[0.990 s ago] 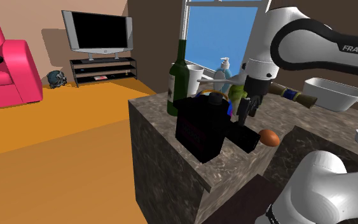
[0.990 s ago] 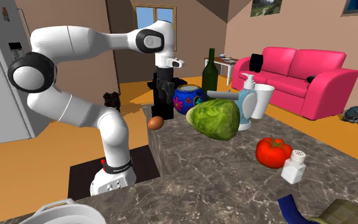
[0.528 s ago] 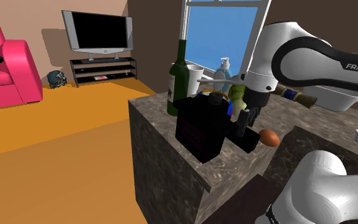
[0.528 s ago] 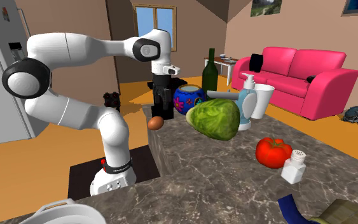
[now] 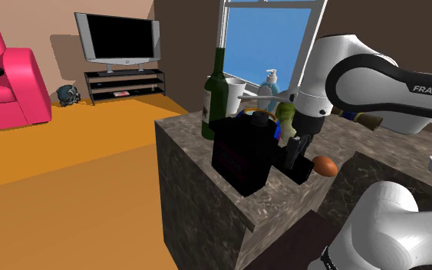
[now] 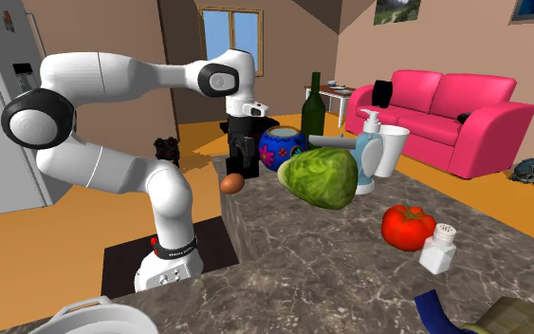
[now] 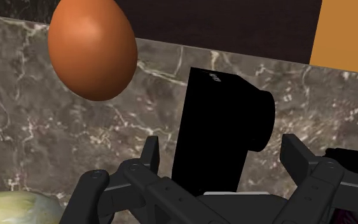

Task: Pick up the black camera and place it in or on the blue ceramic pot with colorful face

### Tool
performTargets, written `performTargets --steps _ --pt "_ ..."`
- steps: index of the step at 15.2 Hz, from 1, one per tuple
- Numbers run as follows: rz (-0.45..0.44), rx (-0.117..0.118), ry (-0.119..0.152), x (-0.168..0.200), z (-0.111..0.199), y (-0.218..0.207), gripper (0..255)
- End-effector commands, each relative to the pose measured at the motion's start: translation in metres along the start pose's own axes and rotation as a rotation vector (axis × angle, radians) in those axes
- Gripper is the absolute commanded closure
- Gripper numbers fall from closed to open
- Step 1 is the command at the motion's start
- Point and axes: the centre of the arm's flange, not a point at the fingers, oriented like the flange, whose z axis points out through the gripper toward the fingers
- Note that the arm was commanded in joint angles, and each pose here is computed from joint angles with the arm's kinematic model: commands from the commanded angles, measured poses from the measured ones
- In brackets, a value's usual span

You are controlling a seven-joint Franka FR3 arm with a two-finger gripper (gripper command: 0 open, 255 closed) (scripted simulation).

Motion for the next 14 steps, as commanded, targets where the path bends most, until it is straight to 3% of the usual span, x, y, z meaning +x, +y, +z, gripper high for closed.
performTargets --steps 1,2,11,14 --pt "0.0 0.0 0.0 0.0 0.0 0.0 0" --pt "0.0 0.0 0.0 0.0 0.0 0.0 255" --pt "0.0 0.0 0.0 0.0 0.0 0.0 255" --pt "0.0 0.0 0.0 -0.001 -0.016 0.0 255"
